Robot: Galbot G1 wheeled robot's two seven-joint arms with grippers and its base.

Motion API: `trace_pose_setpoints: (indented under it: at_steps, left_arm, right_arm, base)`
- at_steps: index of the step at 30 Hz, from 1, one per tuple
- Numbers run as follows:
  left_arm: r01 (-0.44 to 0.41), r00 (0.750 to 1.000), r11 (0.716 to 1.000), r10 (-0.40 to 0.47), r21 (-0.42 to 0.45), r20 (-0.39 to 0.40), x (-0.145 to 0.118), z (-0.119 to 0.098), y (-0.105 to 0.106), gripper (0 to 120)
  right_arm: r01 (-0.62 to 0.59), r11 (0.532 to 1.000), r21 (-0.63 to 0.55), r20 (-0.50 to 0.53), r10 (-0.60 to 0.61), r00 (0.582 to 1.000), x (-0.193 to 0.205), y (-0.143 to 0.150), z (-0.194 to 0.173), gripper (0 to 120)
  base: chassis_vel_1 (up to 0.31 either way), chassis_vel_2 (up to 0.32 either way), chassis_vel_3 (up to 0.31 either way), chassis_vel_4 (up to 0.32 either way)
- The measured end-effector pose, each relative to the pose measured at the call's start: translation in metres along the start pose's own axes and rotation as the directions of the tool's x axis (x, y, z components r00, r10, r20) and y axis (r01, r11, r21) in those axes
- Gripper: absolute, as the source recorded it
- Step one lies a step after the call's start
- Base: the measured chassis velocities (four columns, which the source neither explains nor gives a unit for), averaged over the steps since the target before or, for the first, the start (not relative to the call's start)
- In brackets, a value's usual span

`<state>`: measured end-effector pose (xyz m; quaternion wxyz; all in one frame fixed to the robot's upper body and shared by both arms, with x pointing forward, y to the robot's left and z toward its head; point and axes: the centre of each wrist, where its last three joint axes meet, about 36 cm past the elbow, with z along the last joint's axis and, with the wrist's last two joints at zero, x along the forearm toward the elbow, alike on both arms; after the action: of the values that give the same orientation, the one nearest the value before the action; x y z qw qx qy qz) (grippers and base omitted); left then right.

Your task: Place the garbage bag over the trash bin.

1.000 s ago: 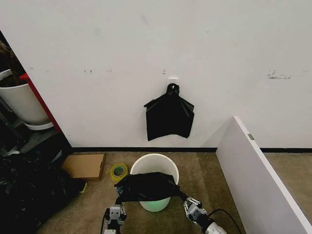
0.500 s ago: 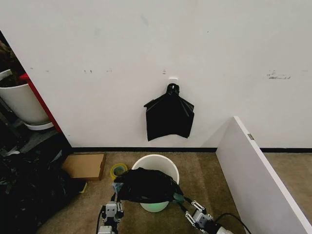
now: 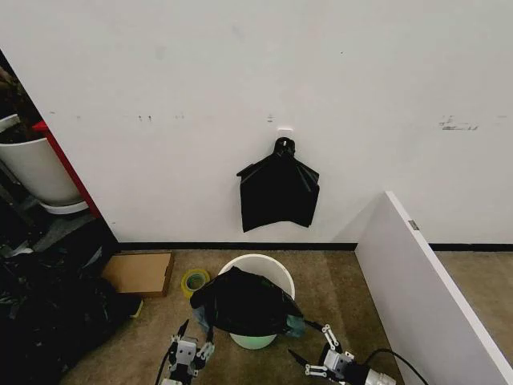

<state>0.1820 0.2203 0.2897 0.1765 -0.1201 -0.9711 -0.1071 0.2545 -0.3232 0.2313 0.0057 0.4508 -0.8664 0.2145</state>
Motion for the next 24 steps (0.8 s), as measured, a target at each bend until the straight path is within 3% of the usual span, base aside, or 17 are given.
trace_pose_setpoints:
  at_steps: [4,8,13,17,21,24]
  left_arm:
    - [-0.072,0.997,0.996,0.072,-0.046,0.014,0.000,0.009,0.005,99]
    - [-0.118,0.991,0.989,0.123,-0.087,0.054,-0.004,0.018,0.009,100]
    - [-0.122,0.985,0.986,0.133,-0.112,0.106,0.005,0.011,0.009,100]
    - [-0.100,0.979,0.987,0.121,-0.128,0.164,0.013,0.010,0.016,100]
    - [-0.072,0.939,0.988,0.112,-0.133,0.326,0.013,0.011,0.033,100]
    - [-0.065,0.922,0.990,0.108,-0.128,0.371,0.010,0.011,0.037,100]
  right_arm:
    - [-0.004,1.000,0.003,0.005,0.003,1.000,-0.001,-0.001,-0.001,100]
    - [-0.014,1.000,0.002,0.018,0.014,1.000,-0.003,0.001,-0.003,100]
    - [-0.058,0.998,-0.013,0.056,0.059,0.997,-0.007,-0.010,-0.014,100]
    - [-0.020,0.999,-0.031,0.097,0.023,0.995,-0.002,-0.030,-0.024,100]
    - [0.053,0.998,-0.040,0.184,-0.045,0.982,0.003,-0.061,-0.042,100]
    - [0.040,0.998,-0.057,0.211,-0.027,0.977,0.000,-0.065,-0.049,100]
  base:
    - [0.000,0.000,0.000,0.000]
    - [0.000,0.000,0.000,0.000]
    - [0.000,0.000,0.000,0.000]
    - [0.000,0.000,0.000,0.000]
    - [0.000,0.000,0.000,0.000]
    - [0.000,0.000,0.000,0.000]
